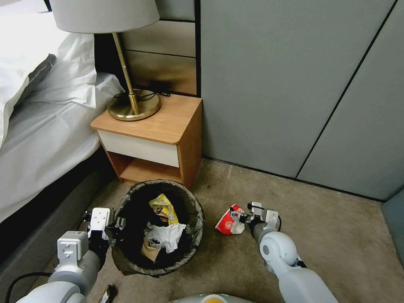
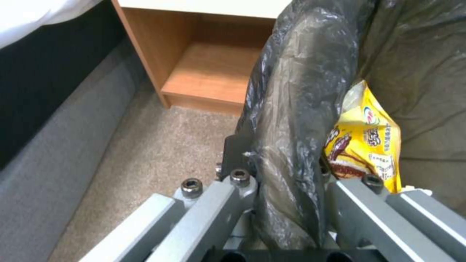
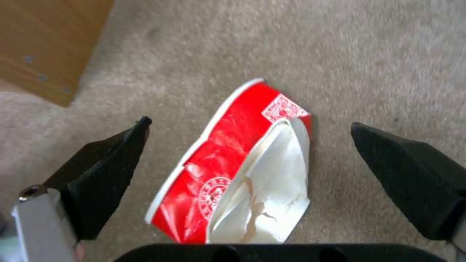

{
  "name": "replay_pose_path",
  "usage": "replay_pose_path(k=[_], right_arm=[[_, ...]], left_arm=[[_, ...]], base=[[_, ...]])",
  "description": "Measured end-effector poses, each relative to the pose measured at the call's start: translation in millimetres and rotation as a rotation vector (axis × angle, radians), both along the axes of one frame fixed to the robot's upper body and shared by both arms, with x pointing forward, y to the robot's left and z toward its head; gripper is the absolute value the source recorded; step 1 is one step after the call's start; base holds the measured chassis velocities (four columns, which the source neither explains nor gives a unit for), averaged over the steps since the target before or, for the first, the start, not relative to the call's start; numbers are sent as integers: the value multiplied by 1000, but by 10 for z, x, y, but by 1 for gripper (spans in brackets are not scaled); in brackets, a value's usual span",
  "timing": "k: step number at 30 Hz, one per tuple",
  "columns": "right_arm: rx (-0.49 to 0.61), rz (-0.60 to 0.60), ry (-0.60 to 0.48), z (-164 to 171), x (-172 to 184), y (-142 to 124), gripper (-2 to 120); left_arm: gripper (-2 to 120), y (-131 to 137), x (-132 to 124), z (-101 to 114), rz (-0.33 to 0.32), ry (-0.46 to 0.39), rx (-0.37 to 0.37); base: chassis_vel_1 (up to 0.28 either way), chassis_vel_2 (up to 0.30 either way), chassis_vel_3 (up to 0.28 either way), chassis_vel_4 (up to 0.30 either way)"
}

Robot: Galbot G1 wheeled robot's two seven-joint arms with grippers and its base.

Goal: Pick up the trash bin, then pick up the garbage from the floor and place it into the trash bin.

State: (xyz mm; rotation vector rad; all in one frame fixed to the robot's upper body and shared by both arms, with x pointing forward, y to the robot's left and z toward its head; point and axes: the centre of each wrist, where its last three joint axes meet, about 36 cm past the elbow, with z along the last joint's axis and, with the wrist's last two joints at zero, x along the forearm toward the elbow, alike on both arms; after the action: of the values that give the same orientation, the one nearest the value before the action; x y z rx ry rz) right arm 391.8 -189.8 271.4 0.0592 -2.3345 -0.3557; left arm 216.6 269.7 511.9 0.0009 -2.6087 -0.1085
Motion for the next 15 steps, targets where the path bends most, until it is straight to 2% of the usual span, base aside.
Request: replay_pose_path(k=[15], right_arm=[[36, -55, 96, -224, 306, -25, 100]], left_arm=[[3, 2, 14, 9, -6, -4, 5]], base=[[0, 0, 0, 0]])
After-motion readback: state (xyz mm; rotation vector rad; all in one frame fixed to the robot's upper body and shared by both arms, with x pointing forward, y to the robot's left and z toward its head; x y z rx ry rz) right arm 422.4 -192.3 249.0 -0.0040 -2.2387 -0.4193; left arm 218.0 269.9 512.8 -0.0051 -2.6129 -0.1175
